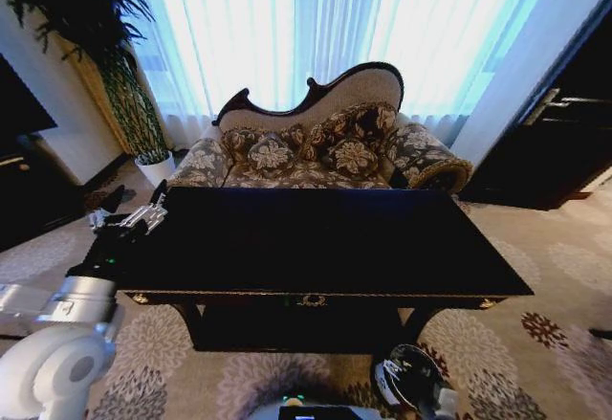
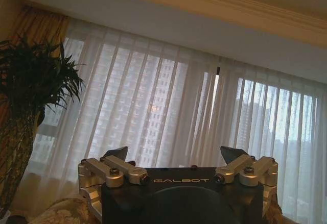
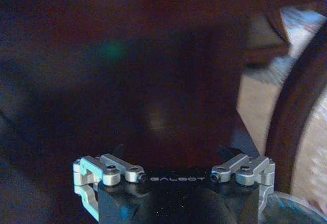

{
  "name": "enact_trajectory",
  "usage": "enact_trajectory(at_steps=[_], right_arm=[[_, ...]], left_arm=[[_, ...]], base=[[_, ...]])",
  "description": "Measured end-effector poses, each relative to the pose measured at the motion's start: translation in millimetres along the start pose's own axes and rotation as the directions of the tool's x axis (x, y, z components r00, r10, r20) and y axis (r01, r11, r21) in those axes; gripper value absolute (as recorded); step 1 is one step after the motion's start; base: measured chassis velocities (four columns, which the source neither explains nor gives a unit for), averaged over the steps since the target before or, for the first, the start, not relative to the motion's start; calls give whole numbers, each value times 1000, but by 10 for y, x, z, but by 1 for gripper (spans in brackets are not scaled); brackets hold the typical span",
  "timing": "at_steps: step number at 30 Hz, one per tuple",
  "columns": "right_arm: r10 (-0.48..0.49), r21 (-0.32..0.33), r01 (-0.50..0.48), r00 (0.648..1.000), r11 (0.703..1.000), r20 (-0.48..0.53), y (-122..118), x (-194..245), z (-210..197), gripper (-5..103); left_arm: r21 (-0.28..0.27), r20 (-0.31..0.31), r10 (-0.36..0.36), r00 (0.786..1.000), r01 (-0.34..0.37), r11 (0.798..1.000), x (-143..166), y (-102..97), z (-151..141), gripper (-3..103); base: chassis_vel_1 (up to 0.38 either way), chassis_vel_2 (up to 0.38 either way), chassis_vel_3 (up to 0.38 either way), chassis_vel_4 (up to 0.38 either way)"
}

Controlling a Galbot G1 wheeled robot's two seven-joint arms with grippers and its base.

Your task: Move to the front of the table and place the trash on the table into the trash bin.

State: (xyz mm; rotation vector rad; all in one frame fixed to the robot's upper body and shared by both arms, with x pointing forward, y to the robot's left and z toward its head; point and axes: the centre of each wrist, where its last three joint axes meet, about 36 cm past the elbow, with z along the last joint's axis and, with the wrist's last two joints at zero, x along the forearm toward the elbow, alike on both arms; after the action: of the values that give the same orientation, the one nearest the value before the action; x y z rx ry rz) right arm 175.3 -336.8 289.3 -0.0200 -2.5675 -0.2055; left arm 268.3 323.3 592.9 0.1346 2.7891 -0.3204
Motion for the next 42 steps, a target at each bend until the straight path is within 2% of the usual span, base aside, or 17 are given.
enact_trajectory(at_steps=[3, 4, 6, 18, 25, 36, 42], right_arm=[[-65, 41, 64, 998, 997, 26, 119, 244, -278, 100], [-111, 112, 108, 993, 988, 28, 180, 425, -444, 100], [-126, 153, 121, 992, 981, 22, 175, 508, -514, 100], [-190, 231, 172, 980, 958, 57, 283, 823, -1140, 100], [-244, 271, 217, 967, 938, 72, 431, 1014, -1453, 100], [-295, 351, 255, 953, 901, 66, 521, 1215, -1717, 100], [-322, 353, 279, 944, 893, 69, 546, 1252, -1763, 100]], left_arm=[[-2, -2, 1, 1000, -1, 1000, 0, 0, 0, 100], [-7, 3, 6, 1000, -6, 1000, -15, -3, -10, 100], [-7, 3, 7, 1000, -7, 1000, -17, -2, -13, 100], [-13, 7, 10, 1000, -10, 1000, -28, 6, -33, 100], [-16, 11, 10, 1000, -10, 1000, -32, 17, -51, 100], [-16, 12, 7, 1000, -7, 1000, -29, 23, -56, 100], [-14, 14, 4, 1000, -4, 1000, -24, 28, -59, 100]], base=[[0, 0, 0, 0], [0, 0, 0, 0], [0, 0, 0, 0], [0, 0, 0, 0], [0, 0, 0, 0], [0, 0, 0, 0], [0, 0, 0, 0]])
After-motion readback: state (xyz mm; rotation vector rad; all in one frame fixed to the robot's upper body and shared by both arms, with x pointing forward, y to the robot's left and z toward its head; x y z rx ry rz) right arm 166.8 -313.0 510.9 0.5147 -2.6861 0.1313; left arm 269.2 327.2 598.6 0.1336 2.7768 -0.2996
